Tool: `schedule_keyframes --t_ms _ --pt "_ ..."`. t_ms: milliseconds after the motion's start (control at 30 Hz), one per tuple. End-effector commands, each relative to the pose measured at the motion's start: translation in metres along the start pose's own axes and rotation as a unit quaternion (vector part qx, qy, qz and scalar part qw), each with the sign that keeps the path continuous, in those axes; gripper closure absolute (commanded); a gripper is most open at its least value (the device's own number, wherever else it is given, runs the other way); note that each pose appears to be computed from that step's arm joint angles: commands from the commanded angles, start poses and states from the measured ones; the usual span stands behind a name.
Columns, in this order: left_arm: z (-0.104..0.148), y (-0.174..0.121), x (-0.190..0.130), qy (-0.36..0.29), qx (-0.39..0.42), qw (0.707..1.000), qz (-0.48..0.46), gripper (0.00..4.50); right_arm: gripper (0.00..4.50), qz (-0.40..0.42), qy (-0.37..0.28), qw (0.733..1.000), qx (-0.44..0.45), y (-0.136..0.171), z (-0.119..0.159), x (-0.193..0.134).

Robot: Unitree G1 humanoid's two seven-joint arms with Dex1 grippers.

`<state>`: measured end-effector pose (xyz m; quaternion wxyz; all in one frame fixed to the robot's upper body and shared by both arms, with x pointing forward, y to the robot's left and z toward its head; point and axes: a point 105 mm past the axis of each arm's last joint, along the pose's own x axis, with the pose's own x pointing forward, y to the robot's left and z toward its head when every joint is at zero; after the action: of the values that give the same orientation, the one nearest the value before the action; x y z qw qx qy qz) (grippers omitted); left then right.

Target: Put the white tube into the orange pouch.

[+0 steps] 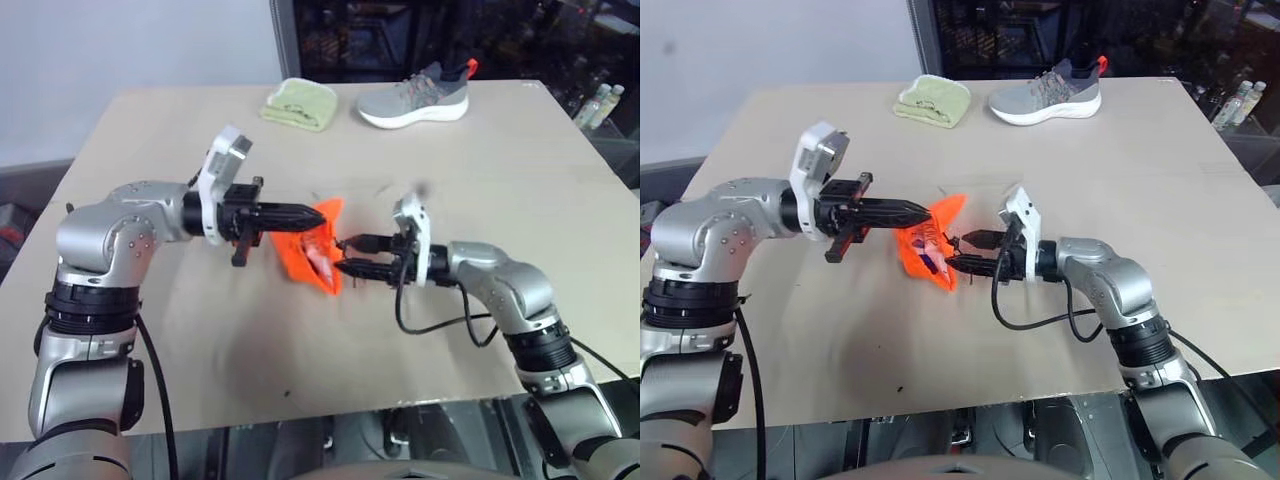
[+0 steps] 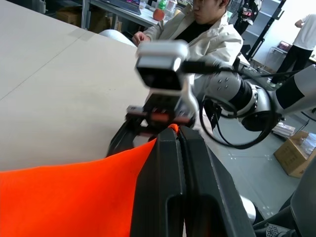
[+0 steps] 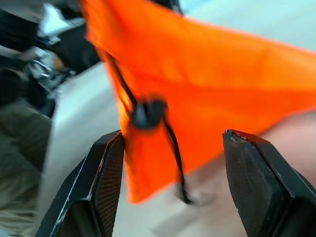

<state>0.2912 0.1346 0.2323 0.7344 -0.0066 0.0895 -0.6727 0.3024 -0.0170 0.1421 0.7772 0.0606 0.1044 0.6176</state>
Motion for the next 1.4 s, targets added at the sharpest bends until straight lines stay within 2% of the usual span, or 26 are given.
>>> schedule_keyframes --t_ms 33,333,500,700,900,933,1033,1133,1167,1400 --pt "0.013 -0.008 0.001 -0.014 0.031 0.999 -0.013 4.50 1.36 0.017 -0.014 1.000 -0.011 0.003 0.006 0.005" --pt "0.014 -0.008 0.000 -0.014 0.031 0.999 -0.008 4.50 1.36 0.037 -0.018 0.999 -0.003 0.008 0.006 -0.013" --pt "0.014 -0.008 0.000 -0.015 0.031 0.999 -0.007 4.50 1.36 0.009 0.001 1.000 -0.014 -0.001 -0.004 -0.021" --pt "0.014 -0.008 0.000 -0.014 0.032 0.999 -0.006 4.50 1.36 0.000 0.019 1.000 -0.025 -0.004 -0.016 -0.009" --pt "0.014 -0.008 0.000 -0.012 0.034 0.999 -0.005 4.50 1.36 0.001 0.003 1.000 -0.028 -0.007 -0.009 0.000" --pt "0.013 -0.009 0.000 -0.011 0.034 0.999 -0.005 4.50 1.74 0.002 -0.001 1.000 -0.027 -0.007 -0.008 0.002" --pt "0.012 -0.009 0.000 -0.010 0.034 0.999 -0.004 4.50 2.49 0.009 -0.011 1.000 -0.026 -0.005 -0.004 0.005" --pt "0.011 -0.008 0.000 -0.010 0.035 0.999 -0.001 4.50 4.20 0.015 -0.017 0.999 -0.023 -0.002 -0.001 0.003" --pt "0.010 -0.008 0.000 -0.010 0.035 0.999 0.000 4.50 4.45 0.019 -0.023 0.999 -0.022 0.000 0.002 0.000" --pt "0.006 -0.006 0.006 -0.020 0.043 0.999 0.008 4.50 4.45 0.073 -0.115 0.990 0.024 0.028 0.040 -0.036"
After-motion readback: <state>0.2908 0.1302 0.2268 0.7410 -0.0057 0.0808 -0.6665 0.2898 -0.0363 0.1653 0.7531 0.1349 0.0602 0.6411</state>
